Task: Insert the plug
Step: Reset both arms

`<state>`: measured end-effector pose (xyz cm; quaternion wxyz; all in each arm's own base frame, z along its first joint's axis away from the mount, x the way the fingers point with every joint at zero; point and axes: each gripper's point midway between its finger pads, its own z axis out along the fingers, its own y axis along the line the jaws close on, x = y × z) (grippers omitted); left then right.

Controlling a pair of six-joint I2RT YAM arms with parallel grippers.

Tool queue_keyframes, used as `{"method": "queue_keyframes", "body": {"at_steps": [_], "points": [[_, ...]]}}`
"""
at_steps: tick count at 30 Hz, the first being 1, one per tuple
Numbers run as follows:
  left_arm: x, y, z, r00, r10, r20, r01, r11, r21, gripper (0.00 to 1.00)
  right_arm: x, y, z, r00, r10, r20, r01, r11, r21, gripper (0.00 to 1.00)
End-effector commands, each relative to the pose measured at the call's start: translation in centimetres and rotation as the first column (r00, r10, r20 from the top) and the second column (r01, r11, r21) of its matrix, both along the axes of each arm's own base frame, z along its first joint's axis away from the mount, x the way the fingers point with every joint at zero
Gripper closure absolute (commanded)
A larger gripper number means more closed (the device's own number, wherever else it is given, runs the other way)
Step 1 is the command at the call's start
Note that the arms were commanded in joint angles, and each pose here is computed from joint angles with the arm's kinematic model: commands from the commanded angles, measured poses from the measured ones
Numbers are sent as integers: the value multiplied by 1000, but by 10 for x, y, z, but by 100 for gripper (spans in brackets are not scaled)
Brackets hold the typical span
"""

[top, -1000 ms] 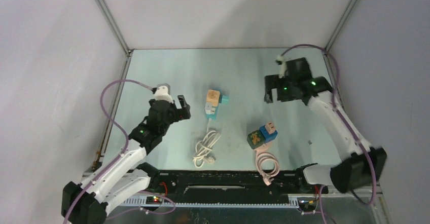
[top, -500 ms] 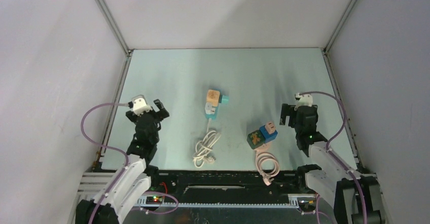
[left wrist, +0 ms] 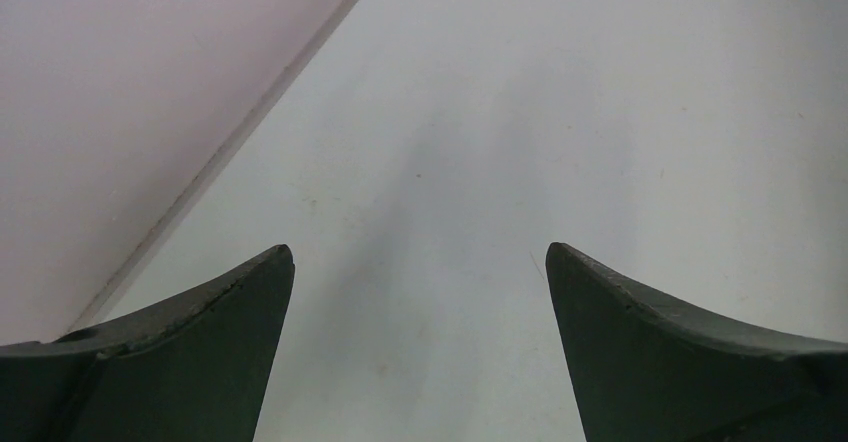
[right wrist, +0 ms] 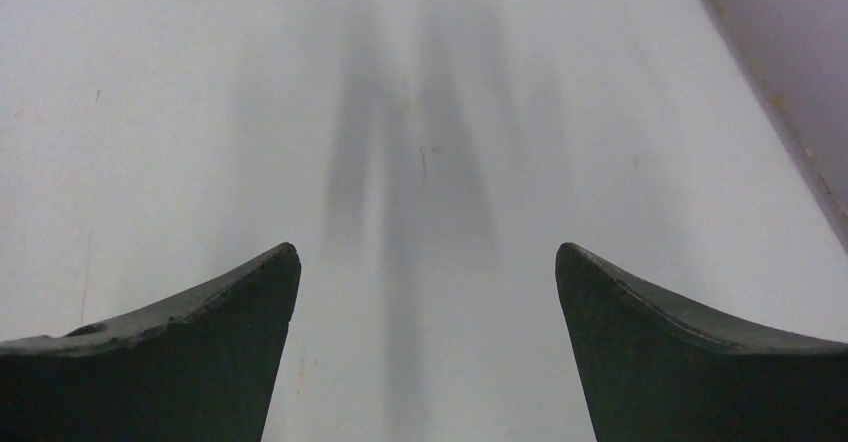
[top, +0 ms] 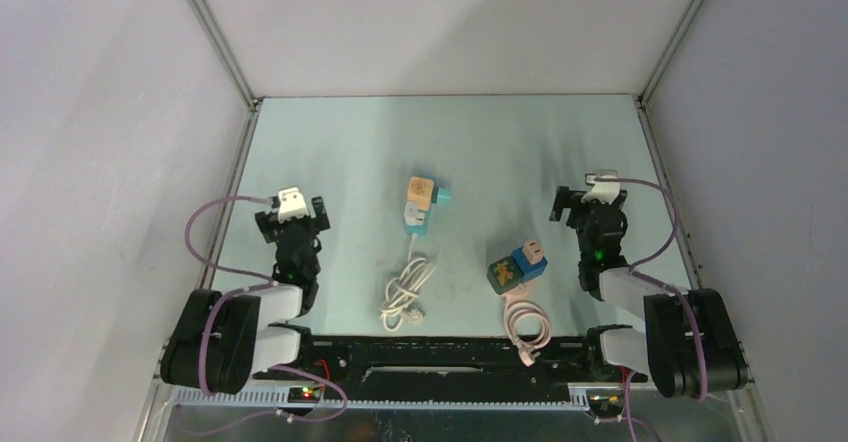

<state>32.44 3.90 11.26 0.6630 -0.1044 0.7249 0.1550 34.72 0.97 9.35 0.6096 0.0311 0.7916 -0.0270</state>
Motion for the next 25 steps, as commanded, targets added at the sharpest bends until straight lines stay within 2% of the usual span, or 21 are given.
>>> {"method": "queue_keyframes", "body": {"at_steps": [1, 2, 3, 5, 8, 25], "points": [[3, 12, 27, 986, -1, 166, 5, 1000, -25, 1, 6, -27, 21, 972, -71, 224, 62, 997, 46, 1], [5, 20, 31, 981, 54, 187, -50, 998, -29, 0, 7, -26, 24, 966, -64, 251, 56, 998, 40, 1], [9, 24, 28, 983, 89, 158, -84, 996, -40, 0, 9, -25, 23, 973, -66, 220, 58, 997, 40, 0], [12, 27, 25, 988, 97, 124, -88, 993, -77, 0, 15, -25, 13, 987, -66, 147, 62, 998, 33, 0], [12, 28, 26, 986, 99, 135, -89, 993, -77, 0, 18, -25, 13, 989, -61, 134, 56, 998, 41, 0], [14, 27, 26, 987, 92, 132, -83, 994, -75, 0, 20, -26, 12, 989, -52, 136, 47, 998, 40, 0]]}}
